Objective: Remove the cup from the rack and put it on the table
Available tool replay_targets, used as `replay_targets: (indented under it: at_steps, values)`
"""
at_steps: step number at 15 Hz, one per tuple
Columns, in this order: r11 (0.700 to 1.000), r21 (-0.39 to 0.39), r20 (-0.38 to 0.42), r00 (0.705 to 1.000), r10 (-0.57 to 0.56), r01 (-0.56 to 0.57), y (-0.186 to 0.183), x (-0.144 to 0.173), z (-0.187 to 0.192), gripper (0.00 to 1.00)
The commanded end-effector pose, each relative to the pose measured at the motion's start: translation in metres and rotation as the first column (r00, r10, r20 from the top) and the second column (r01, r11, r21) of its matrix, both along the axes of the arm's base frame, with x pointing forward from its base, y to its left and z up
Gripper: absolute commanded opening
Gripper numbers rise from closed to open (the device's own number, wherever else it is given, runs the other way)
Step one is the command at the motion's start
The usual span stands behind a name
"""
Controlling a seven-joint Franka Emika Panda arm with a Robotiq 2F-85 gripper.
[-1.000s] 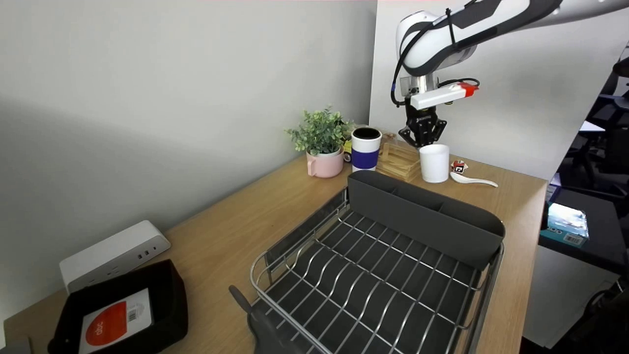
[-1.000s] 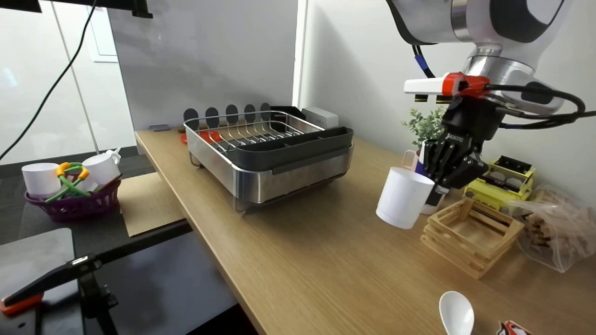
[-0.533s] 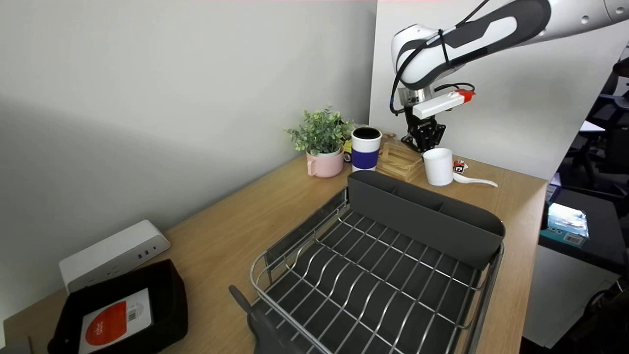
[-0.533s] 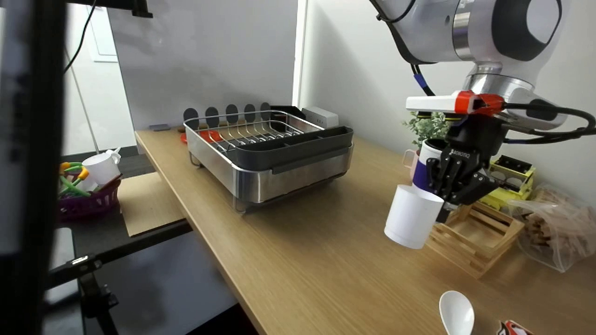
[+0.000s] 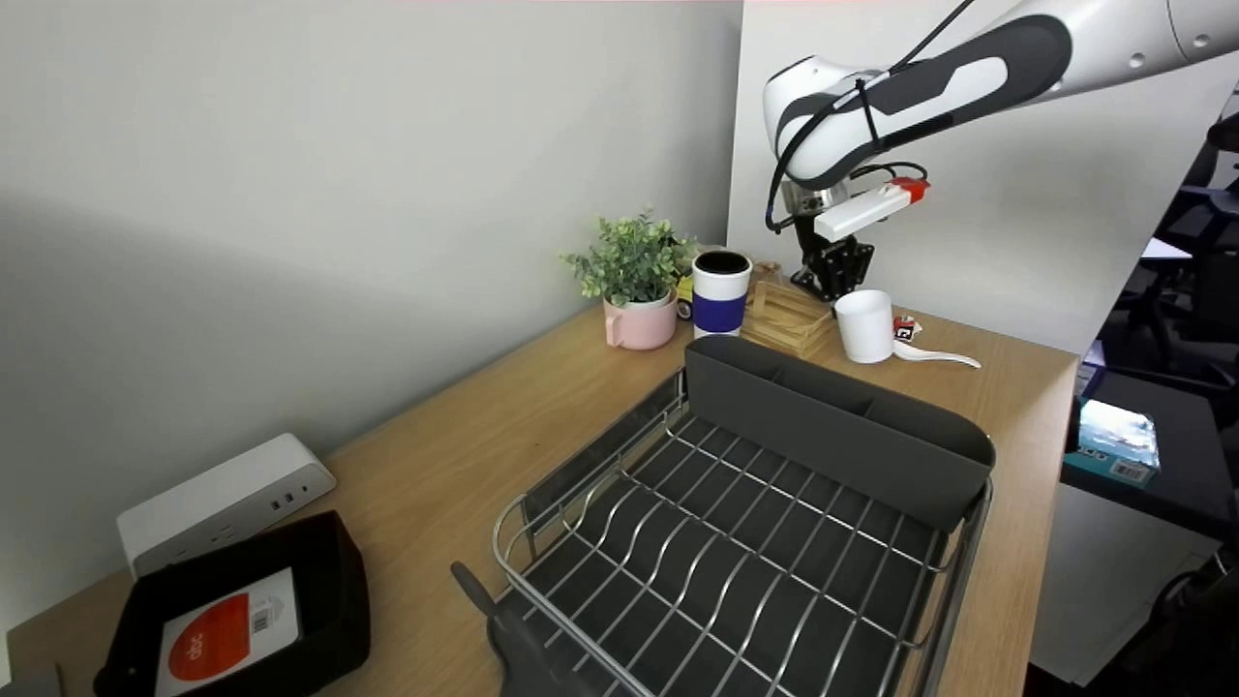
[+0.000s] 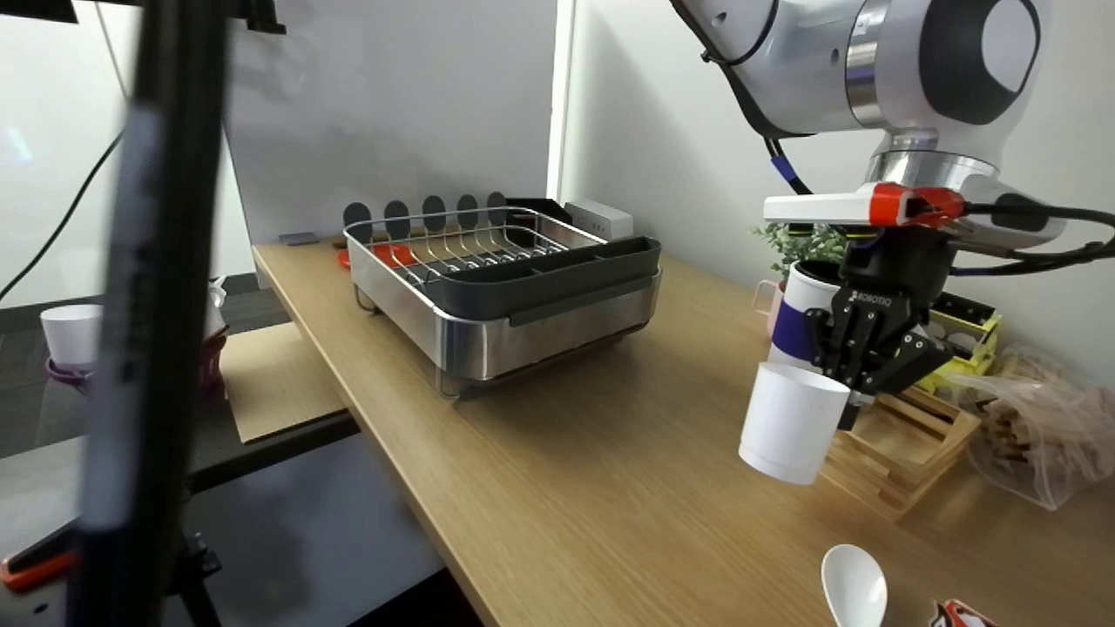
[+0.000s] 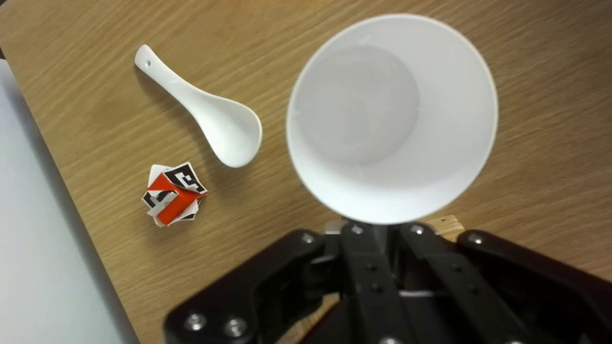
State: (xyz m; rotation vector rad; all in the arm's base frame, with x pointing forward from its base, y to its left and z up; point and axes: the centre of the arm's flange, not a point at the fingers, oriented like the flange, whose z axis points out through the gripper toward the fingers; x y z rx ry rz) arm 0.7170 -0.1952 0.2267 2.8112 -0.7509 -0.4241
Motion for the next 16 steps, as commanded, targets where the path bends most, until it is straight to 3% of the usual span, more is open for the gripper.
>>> replay_targets:
  at_steps: [1, 6, 16]
  values:
    - [0.998, 0.054, 0.039, 0.999, 0.032, -0.034, -0.002, 0.004, 0.007, 0.02]
    - [0.984, 0.149, 0.076, 0.993, 0.087, -0.098, 0.006, 0.005, 0.005, 0.02]
    - [0.917, 0.300, 0.021, 0.963, 0.269, -0.263, -0.011, 0.003, -0.015, 0.02]
